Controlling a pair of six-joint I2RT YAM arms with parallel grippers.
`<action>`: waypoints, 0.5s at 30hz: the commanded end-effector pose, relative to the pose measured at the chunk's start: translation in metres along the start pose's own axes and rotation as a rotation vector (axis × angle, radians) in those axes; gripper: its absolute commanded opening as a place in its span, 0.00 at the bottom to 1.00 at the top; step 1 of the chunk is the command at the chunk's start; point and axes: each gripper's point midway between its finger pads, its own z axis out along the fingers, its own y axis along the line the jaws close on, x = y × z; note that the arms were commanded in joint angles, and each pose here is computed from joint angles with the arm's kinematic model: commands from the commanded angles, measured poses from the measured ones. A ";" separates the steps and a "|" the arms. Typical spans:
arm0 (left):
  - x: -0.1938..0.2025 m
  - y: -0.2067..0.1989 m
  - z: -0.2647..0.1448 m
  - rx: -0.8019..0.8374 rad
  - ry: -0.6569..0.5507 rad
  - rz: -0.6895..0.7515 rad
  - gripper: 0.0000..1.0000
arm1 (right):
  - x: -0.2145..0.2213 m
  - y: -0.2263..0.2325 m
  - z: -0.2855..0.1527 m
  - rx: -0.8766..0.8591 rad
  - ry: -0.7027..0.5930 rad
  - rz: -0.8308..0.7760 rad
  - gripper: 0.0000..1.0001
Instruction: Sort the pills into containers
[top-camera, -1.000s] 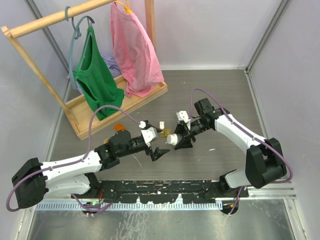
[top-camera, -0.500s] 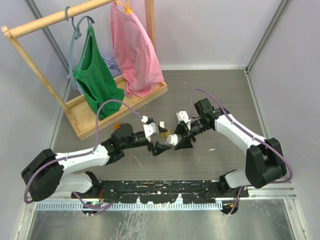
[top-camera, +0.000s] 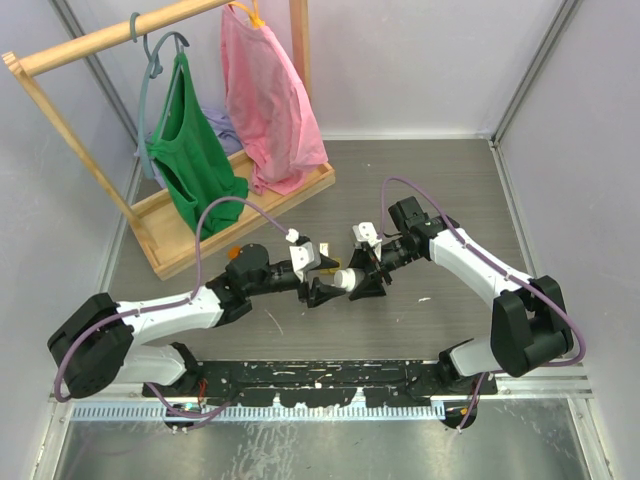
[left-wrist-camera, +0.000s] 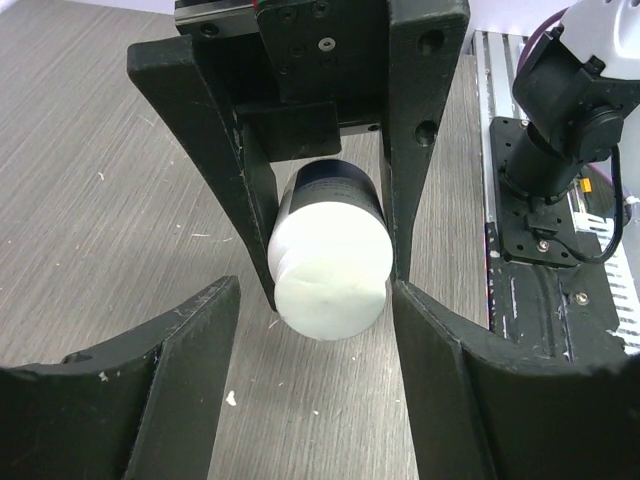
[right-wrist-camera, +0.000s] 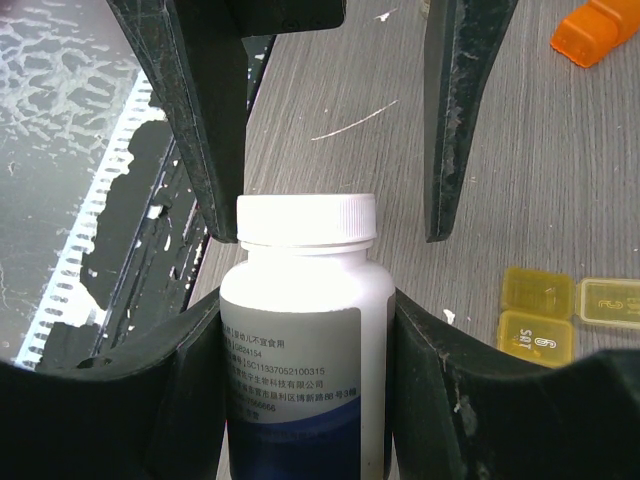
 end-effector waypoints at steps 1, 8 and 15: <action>-0.040 0.004 0.006 0.000 -0.114 0.037 0.63 | -0.012 -0.004 -0.002 0.002 -0.024 -0.044 0.01; -0.043 0.003 0.006 0.004 -0.125 0.023 0.60 | -0.012 -0.004 -0.002 0.001 -0.024 -0.042 0.01; -0.048 0.002 0.007 0.004 -0.128 -0.035 0.46 | -0.012 -0.004 -0.002 0.002 -0.024 -0.041 0.01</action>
